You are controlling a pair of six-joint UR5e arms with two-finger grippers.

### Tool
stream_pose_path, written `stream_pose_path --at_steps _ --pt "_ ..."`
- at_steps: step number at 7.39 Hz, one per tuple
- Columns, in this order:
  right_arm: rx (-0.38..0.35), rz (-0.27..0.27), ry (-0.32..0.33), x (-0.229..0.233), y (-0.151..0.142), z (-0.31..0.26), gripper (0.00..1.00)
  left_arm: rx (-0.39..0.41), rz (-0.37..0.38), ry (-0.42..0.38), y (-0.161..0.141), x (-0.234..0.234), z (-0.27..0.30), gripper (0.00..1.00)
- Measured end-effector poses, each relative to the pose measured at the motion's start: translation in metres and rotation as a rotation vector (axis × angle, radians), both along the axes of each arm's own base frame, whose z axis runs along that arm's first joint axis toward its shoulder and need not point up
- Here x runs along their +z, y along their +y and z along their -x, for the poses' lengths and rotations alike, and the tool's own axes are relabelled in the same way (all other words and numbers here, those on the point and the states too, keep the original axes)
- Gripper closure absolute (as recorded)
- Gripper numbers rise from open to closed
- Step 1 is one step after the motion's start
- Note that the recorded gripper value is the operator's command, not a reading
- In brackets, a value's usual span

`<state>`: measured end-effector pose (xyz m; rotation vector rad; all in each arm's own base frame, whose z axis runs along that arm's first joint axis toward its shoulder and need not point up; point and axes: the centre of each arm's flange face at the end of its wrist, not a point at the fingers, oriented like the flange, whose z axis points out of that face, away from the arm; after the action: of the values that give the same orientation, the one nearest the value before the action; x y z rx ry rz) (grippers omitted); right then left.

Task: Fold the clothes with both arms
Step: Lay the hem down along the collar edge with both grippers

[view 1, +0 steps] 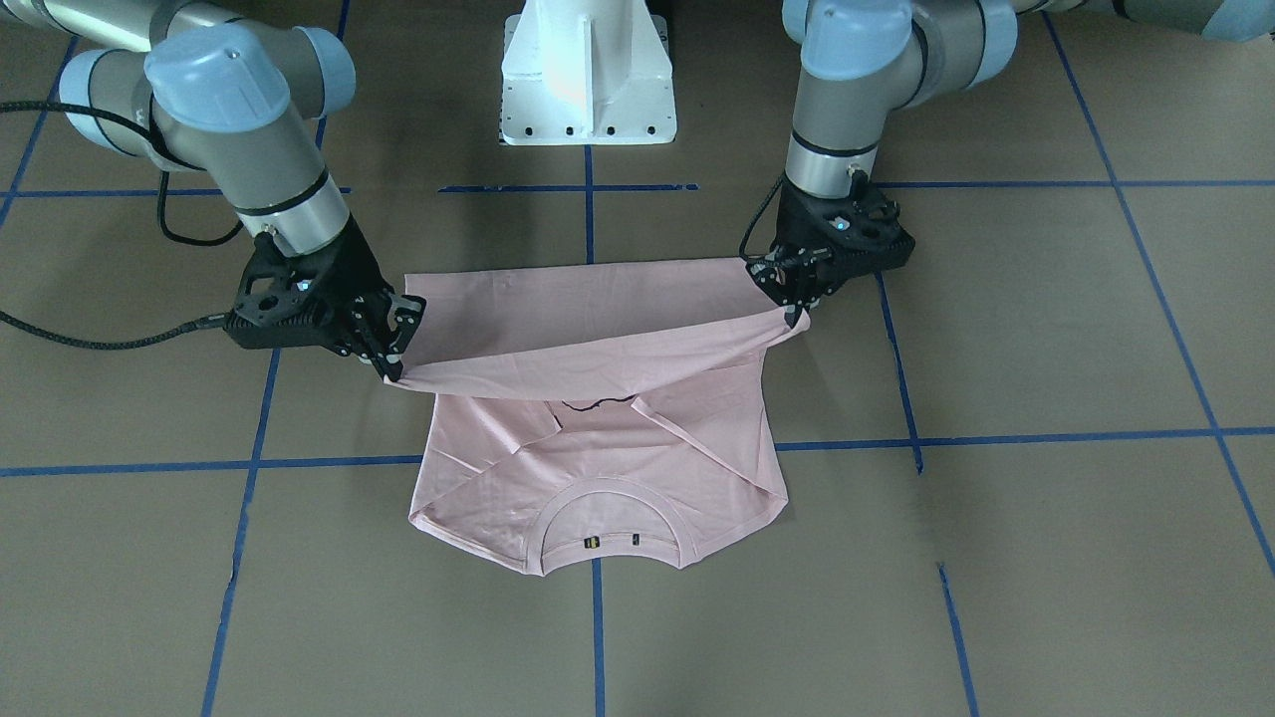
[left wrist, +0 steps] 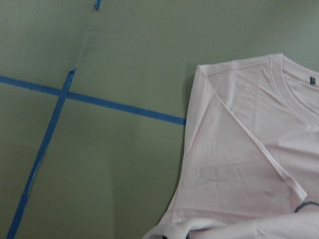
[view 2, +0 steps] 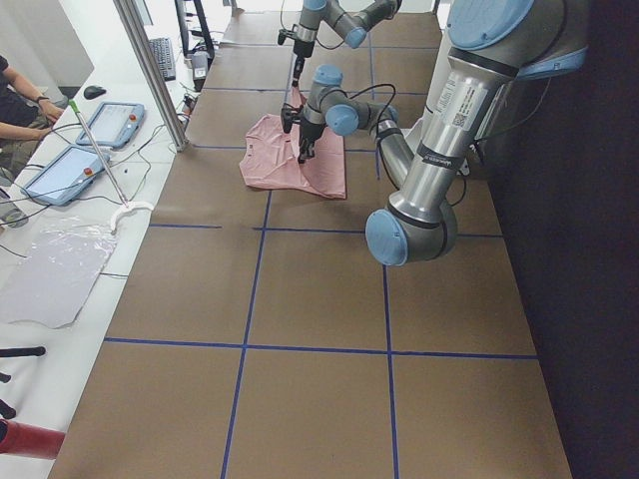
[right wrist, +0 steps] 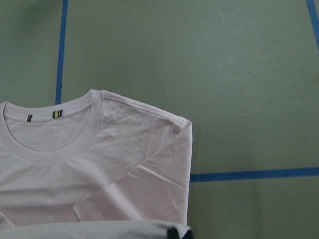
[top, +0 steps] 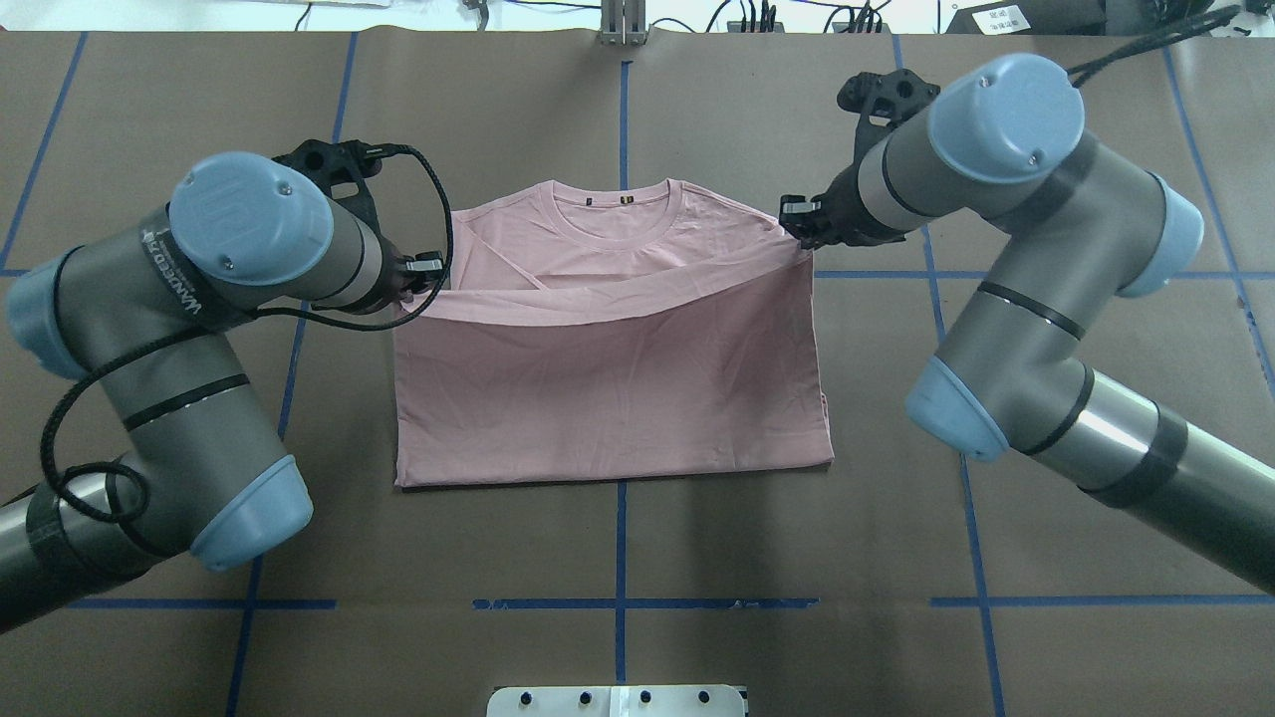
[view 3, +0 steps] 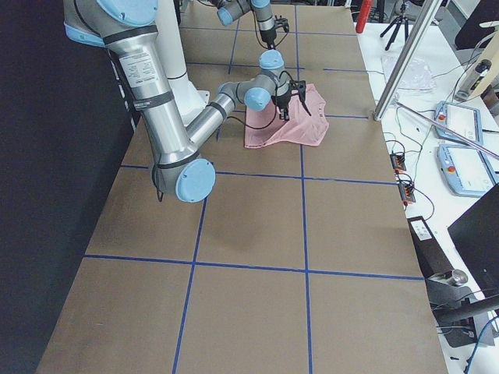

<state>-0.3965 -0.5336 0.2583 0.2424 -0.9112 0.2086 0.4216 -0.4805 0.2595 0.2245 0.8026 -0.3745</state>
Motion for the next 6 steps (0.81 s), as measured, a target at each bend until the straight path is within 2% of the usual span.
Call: stream_pose_path --at_steps 3,6 --pt "0.018 0.025 0.036 0.026 -0.061 0.018 1.00 -0.035 -0.027 -0.003 -0.060 0.053 -0.017 1.00" --pt "0.034 0.037 0.057 0.051 -0.090 0.019 1.00 -0.050 -0.028 -0.009 -0.087 0.072 -0.029 1.00"
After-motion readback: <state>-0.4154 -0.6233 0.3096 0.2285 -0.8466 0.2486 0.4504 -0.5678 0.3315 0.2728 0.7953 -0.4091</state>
